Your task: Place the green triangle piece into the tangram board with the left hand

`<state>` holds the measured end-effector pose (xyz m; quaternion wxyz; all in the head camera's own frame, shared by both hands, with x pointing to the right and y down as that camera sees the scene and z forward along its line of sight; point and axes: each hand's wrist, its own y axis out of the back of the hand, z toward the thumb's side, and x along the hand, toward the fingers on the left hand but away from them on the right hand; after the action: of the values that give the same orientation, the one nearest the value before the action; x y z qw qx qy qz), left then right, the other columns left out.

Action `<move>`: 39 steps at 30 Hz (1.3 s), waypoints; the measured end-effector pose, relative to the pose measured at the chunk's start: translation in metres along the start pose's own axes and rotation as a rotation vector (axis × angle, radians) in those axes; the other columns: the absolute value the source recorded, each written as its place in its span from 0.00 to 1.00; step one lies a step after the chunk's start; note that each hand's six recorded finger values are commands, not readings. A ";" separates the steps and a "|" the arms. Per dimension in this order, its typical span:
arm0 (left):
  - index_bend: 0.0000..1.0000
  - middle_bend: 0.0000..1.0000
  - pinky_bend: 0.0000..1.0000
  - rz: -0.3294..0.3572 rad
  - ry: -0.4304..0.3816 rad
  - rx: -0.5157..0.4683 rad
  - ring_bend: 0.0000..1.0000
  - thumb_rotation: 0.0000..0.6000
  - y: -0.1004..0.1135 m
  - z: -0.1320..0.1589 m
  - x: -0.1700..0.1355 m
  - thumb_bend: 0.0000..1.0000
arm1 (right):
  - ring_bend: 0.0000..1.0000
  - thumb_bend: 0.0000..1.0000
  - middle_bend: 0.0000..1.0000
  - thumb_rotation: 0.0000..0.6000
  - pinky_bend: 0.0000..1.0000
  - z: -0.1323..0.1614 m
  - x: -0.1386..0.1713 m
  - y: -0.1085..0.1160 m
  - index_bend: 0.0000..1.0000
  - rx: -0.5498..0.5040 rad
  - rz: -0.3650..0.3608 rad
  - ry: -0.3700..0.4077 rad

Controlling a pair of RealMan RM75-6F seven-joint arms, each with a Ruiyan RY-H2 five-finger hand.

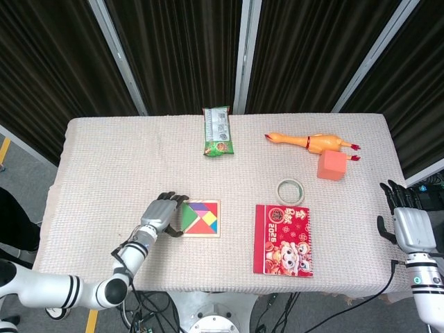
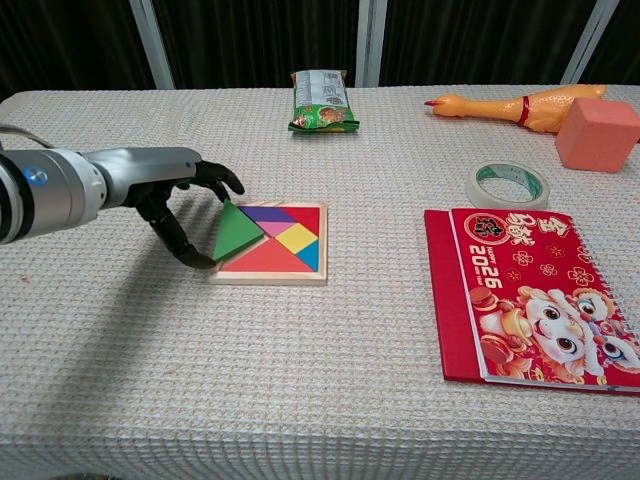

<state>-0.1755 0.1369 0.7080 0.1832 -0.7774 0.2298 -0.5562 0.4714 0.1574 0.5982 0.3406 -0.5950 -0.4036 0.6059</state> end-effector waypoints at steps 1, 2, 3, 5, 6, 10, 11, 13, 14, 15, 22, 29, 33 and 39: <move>0.11 0.12 0.00 0.004 -0.003 -0.002 0.00 1.00 0.001 0.001 -0.001 0.17 | 0.00 0.45 0.00 1.00 0.00 0.000 0.000 0.000 0.00 0.000 -0.001 0.000; 0.10 0.12 0.00 0.008 -0.006 -0.003 0.00 1.00 0.003 0.001 -0.001 0.17 | 0.00 0.45 0.00 1.00 0.00 0.000 0.000 0.000 0.00 0.000 -0.002 0.000; 0.10 0.11 0.00 0.012 -0.007 -0.003 0.00 1.00 0.004 0.001 -0.002 0.17 | 0.00 0.45 0.00 1.00 0.00 0.000 0.000 0.001 0.00 0.000 -0.003 0.001; 0.10 0.11 0.00 0.024 -0.007 0.001 0.00 1.00 0.008 0.000 -0.004 0.17 | 0.00 0.45 0.00 1.00 0.00 0.000 0.000 0.001 0.00 0.000 -0.004 0.002; 0.10 0.11 0.00 0.026 -0.005 0.003 0.00 1.00 0.009 -0.001 -0.005 0.17 | 0.00 0.45 0.00 1.00 0.00 0.001 0.000 0.001 0.00 0.000 -0.005 0.003; 0.10 0.10 0.00 0.028 0.014 -0.001 0.00 1.00 0.011 -0.009 -0.006 0.17 | 0.00 0.45 0.00 1.00 0.00 0.001 0.000 0.001 0.00 0.000 -0.006 0.003; 0.10 0.10 0.00 0.031 0.018 -0.001 0.00 1.00 0.012 -0.011 -0.006 0.17 | 0.00 0.45 0.00 1.00 0.00 0.001 0.000 0.001 0.00 0.000 -0.006 0.003; 0.10 0.11 0.00 0.040 0.028 0.003 0.00 1.00 0.015 -0.015 -0.007 0.17 | 0.00 0.45 0.00 1.00 0.00 0.001 0.000 0.001 0.00 0.000 -0.008 0.003; 0.10 0.14 0.00 0.043 0.032 0.005 0.00 1.00 0.016 -0.017 -0.008 0.18 | 0.00 0.45 0.00 1.00 0.00 0.000 0.000 0.002 0.00 -0.001 -0.010 0.003; 0.10 0.18 0.00 0.047 0.036 0.006 0.00 1.00 0.017 -0.018 -0.010 0.18 | 0.00 0.45 0.00 1.00 0.00 0.000 0.000 0.003 0.00 -0.001 -0.011 0.003; 0.09 0.28 0.00 0.031 0.028 -0.037 0.00 1.00 0.019 -0.017 -0.017 0.20 | 0.00 0.45 0.00 1.00 0.00 0.001 -0.002 0.001 0.00 -0.008 -0.008 0.005; 0.08 0.27 0.00 -0.006 -0.010 -0.049 0.00 1.00 0.013 -0.009 -0.020 0.21 | 0.00 0.45 0.00 1.00 0.00 0.000 -0.002 0.003 0.00 -0.009 -0.013 0.002; 0.08 0.27 0.00 -0.015 -0.018 -0.046 0.00 1.00 0.010 -0.007 -0.020 0.21 | 0.00 0.45 0.00 1.00 0.00 -0.001 -0.001 0.002 0.00 -0.010 -0.009 -0.002; 0.08 0.27 0.00 -0.022 -0.024 -0.045 0.00 1.00 0.007 -0.004 -0.018 0.21 | 0.00 0.45 0.00 1.00 0.00 -0.004 -0.001 0.001 0.00 -0.013 -0.009 -0.006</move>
<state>-0.1856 0.1413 0.6912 0.1622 -0.7904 0.2314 -0.5435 0.4753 0.1562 0.5974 0.3383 -0.5933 -0.4113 0.6037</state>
